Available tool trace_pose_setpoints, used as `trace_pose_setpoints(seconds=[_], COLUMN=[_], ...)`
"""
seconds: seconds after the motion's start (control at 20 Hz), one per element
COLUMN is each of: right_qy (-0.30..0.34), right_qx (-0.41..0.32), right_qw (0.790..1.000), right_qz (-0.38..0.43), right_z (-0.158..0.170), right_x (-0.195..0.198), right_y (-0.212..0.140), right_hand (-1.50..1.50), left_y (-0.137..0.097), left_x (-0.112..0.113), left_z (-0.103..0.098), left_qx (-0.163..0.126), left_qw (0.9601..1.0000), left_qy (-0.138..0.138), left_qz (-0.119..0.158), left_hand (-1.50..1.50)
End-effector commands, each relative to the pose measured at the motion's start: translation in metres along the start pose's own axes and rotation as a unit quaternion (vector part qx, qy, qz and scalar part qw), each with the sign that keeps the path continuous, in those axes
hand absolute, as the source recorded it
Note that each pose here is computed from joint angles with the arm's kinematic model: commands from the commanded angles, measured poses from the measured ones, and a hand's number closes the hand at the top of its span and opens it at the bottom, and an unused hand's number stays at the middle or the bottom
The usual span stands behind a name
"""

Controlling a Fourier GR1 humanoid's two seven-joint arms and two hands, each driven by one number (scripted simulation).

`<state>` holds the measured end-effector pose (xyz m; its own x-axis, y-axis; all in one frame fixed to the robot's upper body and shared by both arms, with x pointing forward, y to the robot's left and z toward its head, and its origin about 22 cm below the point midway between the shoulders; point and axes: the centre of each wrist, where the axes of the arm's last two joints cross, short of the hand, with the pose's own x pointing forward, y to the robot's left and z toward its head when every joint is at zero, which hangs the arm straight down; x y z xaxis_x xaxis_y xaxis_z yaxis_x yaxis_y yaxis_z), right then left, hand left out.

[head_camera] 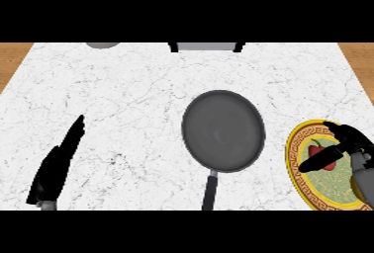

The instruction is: Pick the bell pepper from the plate and place it in the pan

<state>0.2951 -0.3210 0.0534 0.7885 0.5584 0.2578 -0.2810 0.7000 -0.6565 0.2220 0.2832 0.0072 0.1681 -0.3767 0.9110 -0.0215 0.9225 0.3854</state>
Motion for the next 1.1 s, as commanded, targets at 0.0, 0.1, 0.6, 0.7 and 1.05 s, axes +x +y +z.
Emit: trace_pose_setpoints(seconds=[0.0, 0.1, 0.6, 0.7, 1.05], right_qy=[0.023, 0.013, -0.024, -0.027, -0.103], right_qx=[0.005, 0.002, 0.013, 0.011, -0.006], right_qw=[1.0, 1.0, 0.998, 0.998, 0.988], right_qz=[0.015, -0.001, -0.063, -0.064, 0.116], right_z=[-0.018, -0.018, -0.02, -0.022, 0.005], right_x=[-0.004, 0.012, -0.007, 0.001, -0.047], right_y=[0.01, 0.014, 0.03, 0.031, 0.032], right_hand=[-1.5, -1.5, 1.5, 1.5, 1.5], left_y=[-0.01, -0.002, 0.007, 0.016, 0.0], left_x=[0.012, 0.017, -0.004, 0.0, 0.005], left_z=[-0.006, 0.005, 0.003, 0.003, -0.002], left_qx=[-0.003, 0.003, -0.004, 0.002, 0.007], left_qw=[1.0, 1.0, 0.9999, 1.0, 0.9999], left_qy=[0.001, -0.002, 0.006, 0.006, 0.009], left_qz=[0.0, -0.001, -0.01, 0.0, 0.002], left_hand=[0.0, 0.0, 0.0, 0.0, 0.0])
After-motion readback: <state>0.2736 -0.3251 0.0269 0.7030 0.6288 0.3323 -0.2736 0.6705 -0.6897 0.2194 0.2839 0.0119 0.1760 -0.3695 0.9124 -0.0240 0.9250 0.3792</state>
